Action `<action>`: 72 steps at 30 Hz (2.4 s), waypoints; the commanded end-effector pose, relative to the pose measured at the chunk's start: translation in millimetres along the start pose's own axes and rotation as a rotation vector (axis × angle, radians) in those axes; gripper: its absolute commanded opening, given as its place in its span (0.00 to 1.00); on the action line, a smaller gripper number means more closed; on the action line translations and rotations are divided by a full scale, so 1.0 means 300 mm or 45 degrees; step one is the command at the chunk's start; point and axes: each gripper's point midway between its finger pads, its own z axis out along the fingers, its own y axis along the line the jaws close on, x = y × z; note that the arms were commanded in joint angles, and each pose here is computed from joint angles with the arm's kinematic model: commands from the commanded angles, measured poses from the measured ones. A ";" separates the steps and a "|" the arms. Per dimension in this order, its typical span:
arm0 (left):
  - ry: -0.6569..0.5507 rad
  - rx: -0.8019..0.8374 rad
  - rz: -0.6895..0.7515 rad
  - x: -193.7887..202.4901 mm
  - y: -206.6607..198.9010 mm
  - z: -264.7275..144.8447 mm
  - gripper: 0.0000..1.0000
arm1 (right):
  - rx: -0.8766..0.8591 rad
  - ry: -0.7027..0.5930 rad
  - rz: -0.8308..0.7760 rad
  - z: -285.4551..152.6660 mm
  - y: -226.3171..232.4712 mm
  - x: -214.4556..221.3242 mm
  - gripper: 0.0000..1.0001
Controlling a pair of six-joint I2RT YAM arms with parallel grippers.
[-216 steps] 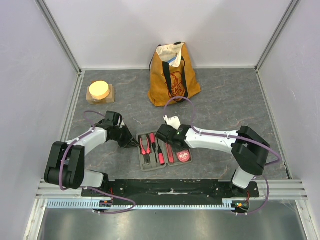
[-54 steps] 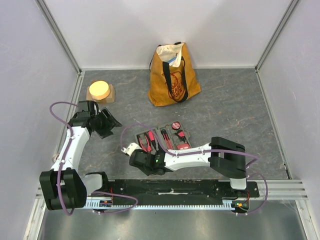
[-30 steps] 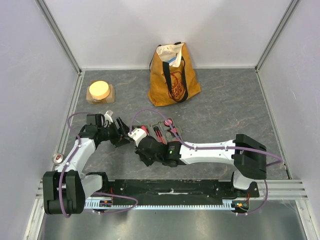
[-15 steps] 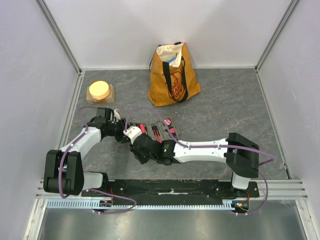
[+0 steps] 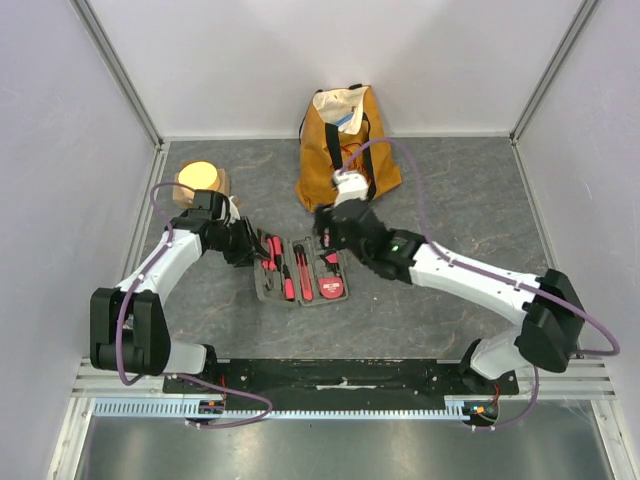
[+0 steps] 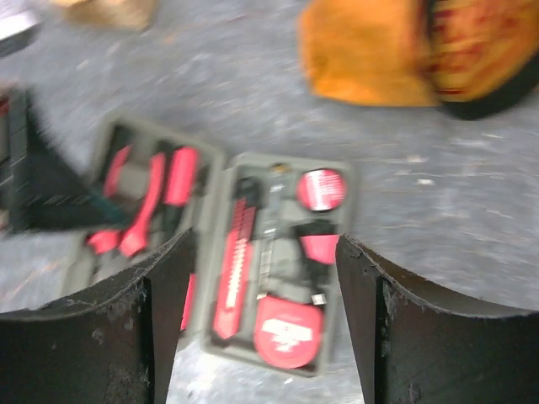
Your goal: Pack the tool kit
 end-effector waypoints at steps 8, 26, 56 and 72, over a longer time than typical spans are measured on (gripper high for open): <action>-0.073 -0.121 0.132 -0.131 -0.016 -0.045 0.26 | 0.407 0.352 0.118 0.089 -0.413 0.299 0.59; -0.056 -0.086 0.170 -0.108 -0.106 -0.054 0.57 | 0.184 0.638 0.071 0.163 -0.328 0.512 0.52; 0.043 0.321 0.080 -0.052 -0.388 -0.039 0.52 | 0.194 0.662 0.068 0.185 -0.332 0.522 0.48; 0.077 0.175 0.028 -0.050 -0.274 0.154 0.51 | 0.576 0.476 0.302 0.073 -0.572 0.343 0.52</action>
